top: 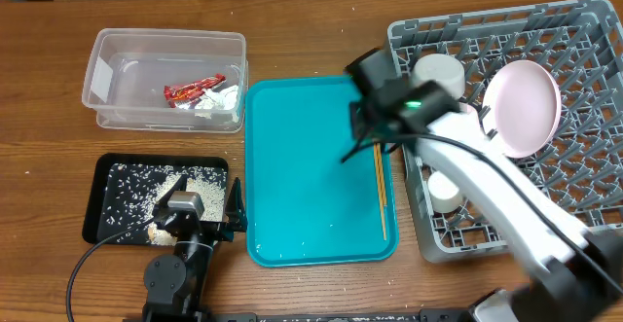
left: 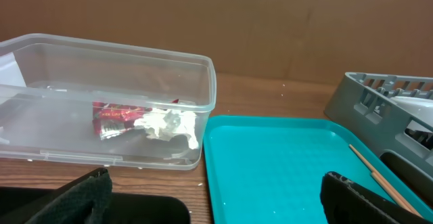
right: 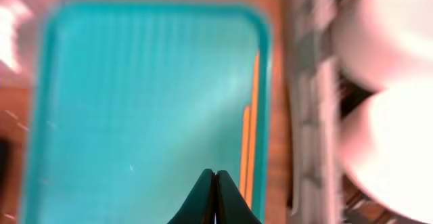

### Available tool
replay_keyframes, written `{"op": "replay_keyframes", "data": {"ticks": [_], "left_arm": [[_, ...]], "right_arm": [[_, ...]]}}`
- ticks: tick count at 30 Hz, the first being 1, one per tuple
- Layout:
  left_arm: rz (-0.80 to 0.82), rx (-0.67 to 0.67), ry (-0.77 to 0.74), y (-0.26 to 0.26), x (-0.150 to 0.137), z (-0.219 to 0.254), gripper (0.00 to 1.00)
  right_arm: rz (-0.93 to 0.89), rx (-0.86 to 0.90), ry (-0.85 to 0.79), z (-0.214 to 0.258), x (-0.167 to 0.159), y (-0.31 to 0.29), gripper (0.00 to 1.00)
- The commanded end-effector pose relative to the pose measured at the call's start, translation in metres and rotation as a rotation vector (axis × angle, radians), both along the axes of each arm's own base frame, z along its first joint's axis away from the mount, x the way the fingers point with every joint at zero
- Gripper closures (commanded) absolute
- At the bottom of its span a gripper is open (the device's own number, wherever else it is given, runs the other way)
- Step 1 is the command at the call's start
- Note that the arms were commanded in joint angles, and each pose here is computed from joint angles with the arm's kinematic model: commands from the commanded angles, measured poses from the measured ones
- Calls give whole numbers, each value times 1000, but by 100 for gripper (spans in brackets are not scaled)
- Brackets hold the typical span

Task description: Sort waste into correct bins and load items into the dishwasher

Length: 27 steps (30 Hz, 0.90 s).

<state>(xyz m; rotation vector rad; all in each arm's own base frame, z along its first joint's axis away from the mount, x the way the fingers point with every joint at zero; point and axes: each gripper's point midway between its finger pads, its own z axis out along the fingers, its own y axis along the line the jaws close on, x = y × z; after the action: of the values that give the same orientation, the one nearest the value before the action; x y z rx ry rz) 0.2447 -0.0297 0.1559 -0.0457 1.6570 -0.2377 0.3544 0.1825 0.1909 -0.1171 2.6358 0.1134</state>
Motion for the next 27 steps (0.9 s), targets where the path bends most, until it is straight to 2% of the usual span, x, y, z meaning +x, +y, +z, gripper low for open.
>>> {"op": "replay_keyframes", "data": {"ticks": [1,4,6,11,15,27], "left_arm": [[-1,-6,-4,0,0,0,0],[-1,-6,-4,0,0,0,0],[-1,-6,-4,0,0,0,0],[-1,-6,-4,0,0,0,0],[-1,-6,-4,0,0,0,0],[-1,-6,-4,0,0,0,0]], "right_arm": [[15,-19,-30,11,2,-8,96],[17,-25,-5,1,1,-8,96],[28,-46,70,-21,-6,-7,82],[46,-129,236,-90,-25,-5,69],[20,-165,313,-132,-32,-9,69],[11,-186,353,-180,-36,-12,63]]}}
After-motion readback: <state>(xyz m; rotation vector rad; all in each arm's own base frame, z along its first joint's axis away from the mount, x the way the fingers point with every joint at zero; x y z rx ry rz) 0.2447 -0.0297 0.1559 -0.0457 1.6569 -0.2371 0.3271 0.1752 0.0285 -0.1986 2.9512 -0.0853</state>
